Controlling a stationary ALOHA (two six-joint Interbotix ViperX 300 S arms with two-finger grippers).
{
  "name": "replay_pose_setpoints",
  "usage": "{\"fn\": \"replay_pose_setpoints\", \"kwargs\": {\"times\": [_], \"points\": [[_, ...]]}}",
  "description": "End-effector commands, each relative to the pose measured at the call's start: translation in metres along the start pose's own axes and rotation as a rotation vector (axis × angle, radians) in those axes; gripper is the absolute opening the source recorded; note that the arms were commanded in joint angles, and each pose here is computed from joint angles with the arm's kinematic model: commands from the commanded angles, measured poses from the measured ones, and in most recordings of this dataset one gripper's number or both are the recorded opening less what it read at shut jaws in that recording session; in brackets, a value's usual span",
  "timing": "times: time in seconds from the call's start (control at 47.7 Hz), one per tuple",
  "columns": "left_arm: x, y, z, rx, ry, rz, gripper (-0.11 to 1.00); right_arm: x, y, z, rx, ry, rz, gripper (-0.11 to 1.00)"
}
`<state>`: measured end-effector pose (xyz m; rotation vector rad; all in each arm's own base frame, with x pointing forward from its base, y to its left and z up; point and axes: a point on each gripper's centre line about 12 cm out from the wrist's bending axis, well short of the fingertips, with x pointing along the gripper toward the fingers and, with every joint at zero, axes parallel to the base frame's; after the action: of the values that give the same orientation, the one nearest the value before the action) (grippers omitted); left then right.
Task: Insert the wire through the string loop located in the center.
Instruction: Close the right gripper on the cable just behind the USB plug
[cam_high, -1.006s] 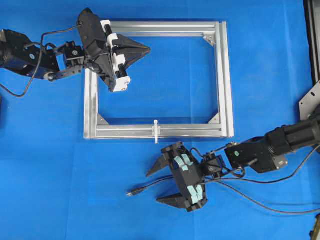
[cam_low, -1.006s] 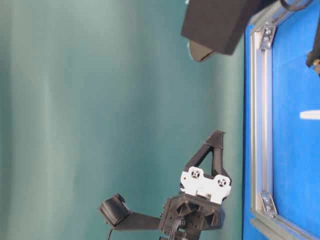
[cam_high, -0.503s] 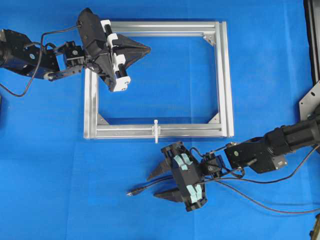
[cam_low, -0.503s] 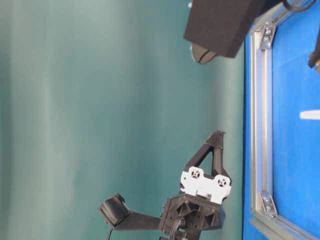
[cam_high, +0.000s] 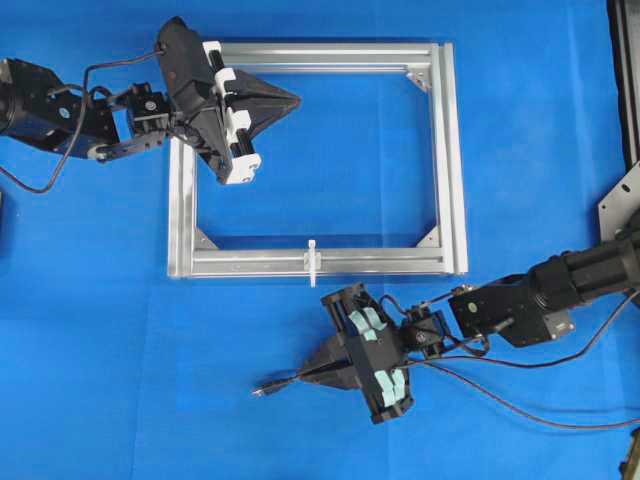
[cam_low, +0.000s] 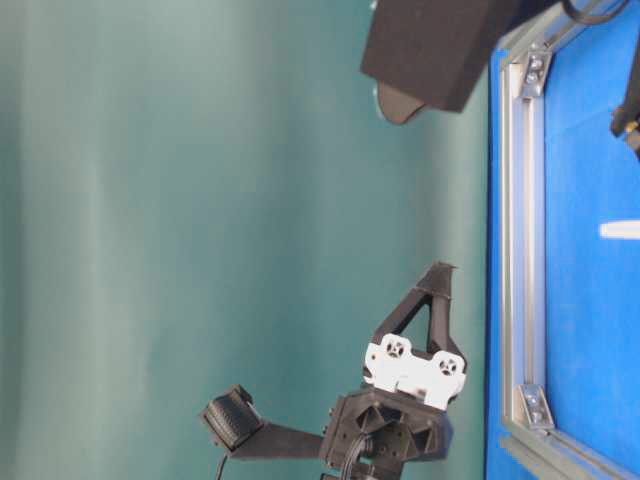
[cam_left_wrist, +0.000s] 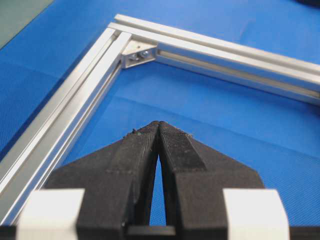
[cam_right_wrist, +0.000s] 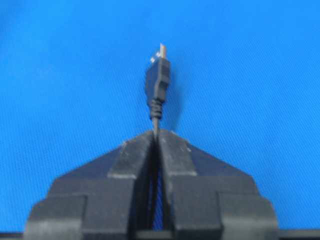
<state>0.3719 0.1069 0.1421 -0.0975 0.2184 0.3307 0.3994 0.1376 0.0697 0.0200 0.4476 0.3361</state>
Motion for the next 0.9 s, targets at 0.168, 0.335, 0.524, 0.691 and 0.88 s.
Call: {"fn": "replay_pose_setpoints", "kwargs": {"times": [0.168,0.335,0.524,0.691,0.88], "points": [[0.0,-0.002,0.017,-0.002,-0.05,-0.007,0.0,-0.001,0.002,0.015,0.009,-0.046,0.003,-0.02],[0.0,-0.002,0.017,-0.002,-0.05,-0.007,0.0,-0.009,0.003,0.031,0.008,-0.075,0.005,-0.02],[0.0,-0.002,0.017,-0.002,-0.05,-0.007,0.0,-0.018,0.005,0.05,0.004,-0.06,-0.001,-0.02],[0.0,-0.002,0.017,-0.002,-0.052,-0.007,0.0,-0.031,0.007,0.069,0.001,-0.042,-0.007,-0.02],[0.0,-0.002,0.017,-0.002,-0.052,-0.007,0.0,-0.038,0.007,0.078,0.0,-0.038,-0.01,-0.02]]}}
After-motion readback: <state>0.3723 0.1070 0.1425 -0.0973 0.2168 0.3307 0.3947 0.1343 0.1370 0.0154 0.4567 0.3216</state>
